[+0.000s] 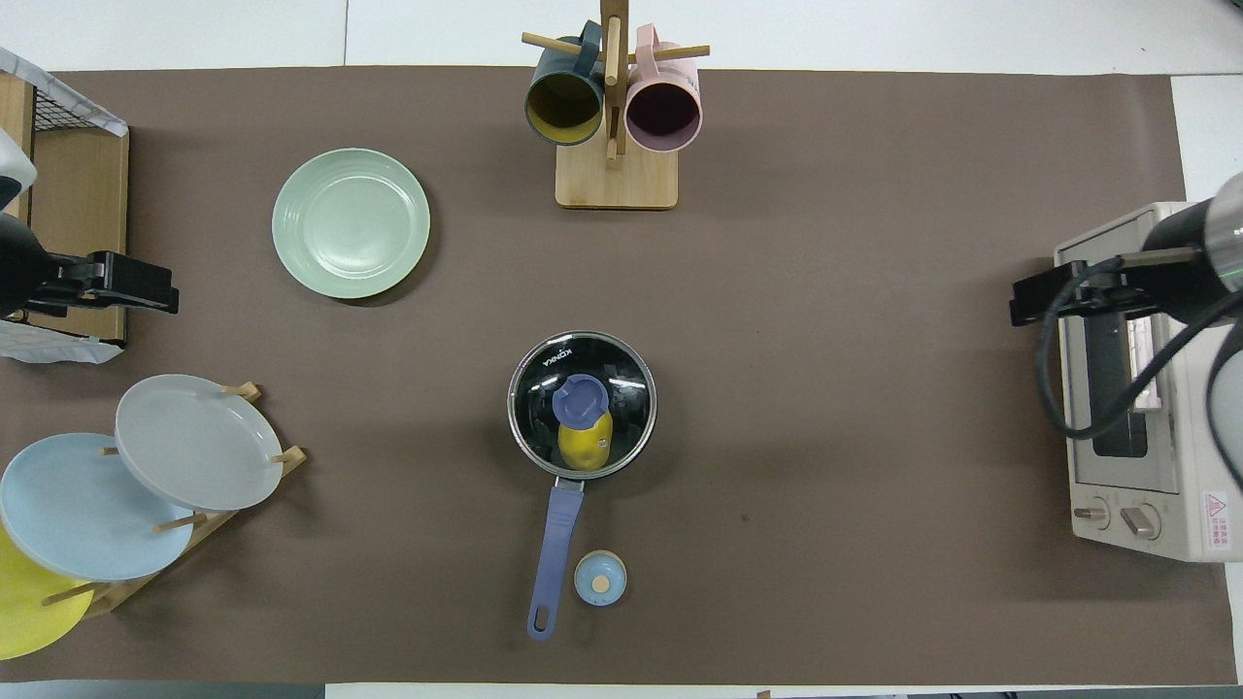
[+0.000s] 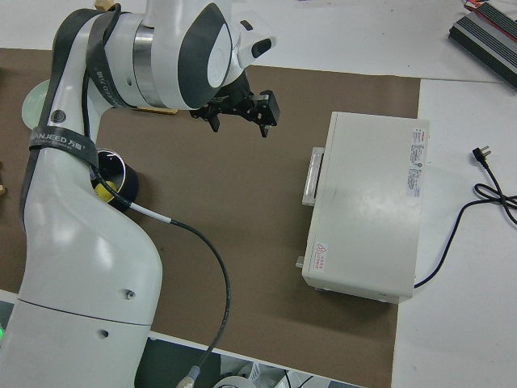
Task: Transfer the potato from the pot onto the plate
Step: 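Reach the right gripper over the glass lid on the saucepan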
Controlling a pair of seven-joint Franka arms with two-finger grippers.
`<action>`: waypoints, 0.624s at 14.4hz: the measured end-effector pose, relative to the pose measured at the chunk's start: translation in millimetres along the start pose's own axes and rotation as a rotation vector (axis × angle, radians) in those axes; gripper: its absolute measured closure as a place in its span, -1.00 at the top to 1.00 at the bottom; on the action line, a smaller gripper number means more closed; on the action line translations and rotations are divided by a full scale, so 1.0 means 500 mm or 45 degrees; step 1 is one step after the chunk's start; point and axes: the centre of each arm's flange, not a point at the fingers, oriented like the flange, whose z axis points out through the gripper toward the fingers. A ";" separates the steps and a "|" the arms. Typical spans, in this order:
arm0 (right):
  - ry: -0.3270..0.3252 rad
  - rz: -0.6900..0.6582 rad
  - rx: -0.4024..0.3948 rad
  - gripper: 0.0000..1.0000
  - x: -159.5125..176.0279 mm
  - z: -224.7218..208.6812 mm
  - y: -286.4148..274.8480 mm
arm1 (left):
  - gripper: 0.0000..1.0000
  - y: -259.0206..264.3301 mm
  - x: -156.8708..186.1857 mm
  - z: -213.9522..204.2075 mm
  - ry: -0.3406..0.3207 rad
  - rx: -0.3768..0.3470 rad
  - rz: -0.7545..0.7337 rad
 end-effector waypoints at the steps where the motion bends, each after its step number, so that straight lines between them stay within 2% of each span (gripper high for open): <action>1: 0.007 0.015 0.001 1.00 -0.005 0.000 -0.072 | 1.00 0.000 0.000 0.000 0.000 0.000 0.000; 5: 0.066 0.042 0.028 1.00 -0.034 0.042 -0.373 | 1.00 0.000 0.000 0.000 0.000 0.000 0.000; 9: 0.114 0.080 0.087 1.00 -0.060 0.190 -0.639 | 1.00 0.000 0.000 0.000 0.001 0.000 0.000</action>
